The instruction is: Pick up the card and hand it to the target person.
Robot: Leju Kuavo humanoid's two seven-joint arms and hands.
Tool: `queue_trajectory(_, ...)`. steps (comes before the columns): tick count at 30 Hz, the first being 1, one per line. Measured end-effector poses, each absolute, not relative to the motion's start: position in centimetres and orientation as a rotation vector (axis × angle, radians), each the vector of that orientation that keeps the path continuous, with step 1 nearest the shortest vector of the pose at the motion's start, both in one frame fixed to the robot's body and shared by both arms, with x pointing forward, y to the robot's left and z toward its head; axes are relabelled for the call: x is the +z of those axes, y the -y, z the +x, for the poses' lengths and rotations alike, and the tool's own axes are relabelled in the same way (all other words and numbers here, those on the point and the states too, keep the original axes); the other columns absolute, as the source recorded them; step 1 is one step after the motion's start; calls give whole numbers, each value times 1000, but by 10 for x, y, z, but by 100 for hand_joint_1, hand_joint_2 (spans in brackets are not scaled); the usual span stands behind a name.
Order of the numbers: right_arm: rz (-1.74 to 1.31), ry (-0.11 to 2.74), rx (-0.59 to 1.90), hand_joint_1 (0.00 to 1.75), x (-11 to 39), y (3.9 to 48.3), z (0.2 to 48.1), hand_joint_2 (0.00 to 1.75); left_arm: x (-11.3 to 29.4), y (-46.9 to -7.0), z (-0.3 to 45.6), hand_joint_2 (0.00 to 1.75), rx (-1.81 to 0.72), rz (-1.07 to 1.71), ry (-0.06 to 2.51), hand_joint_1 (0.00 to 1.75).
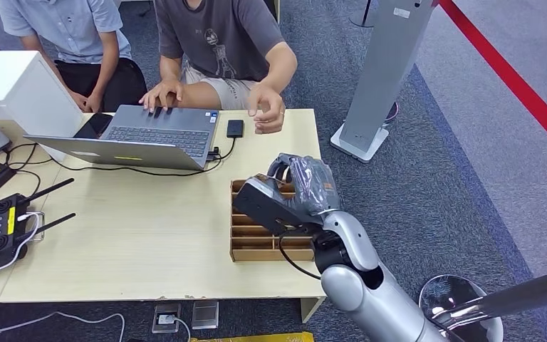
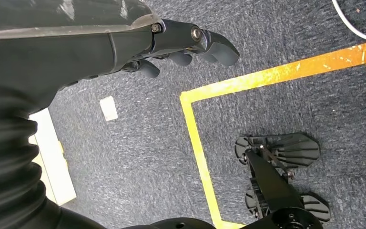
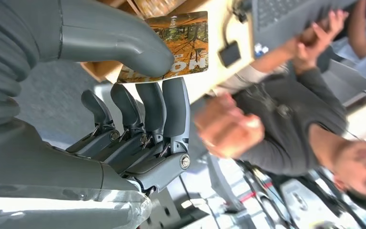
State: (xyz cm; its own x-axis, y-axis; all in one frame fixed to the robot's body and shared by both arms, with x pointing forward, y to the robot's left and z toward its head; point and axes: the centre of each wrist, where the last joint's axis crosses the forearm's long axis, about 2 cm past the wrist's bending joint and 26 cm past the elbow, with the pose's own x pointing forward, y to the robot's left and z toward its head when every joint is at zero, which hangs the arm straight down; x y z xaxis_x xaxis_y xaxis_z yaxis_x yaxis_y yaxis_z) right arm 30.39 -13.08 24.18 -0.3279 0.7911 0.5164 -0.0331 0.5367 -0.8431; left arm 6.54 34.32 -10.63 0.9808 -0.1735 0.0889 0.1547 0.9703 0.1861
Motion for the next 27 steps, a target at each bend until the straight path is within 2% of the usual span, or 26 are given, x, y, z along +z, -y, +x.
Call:
queue_trajectory(4,-679,1794,982,147,257,128,325,175,-105,-343,73,175,-185,179,107,0)
queue_trajectory(9,-717,1846,1028,147,270,118,375,175,-101,-342,94,175,-224,177,134,0)
queue_trajectory(15,-811,1783,1074,147,271,117,419,175,-98,-341,108,175,-251,180,146,0)
queue_trajectory(22,-850,1651,1130,147,258,120,438,175,-98,-341,107,175,-251,182,138,0)
queue_trajectory(26,-861,1597,1156,0,251,119,442,175,-99,-341,103,175,-252,175,135,0)
queue_trajectory(27,-863,1586,1161,0,250,119,442,175,-99,-341,102,175,-256,169,136,0)
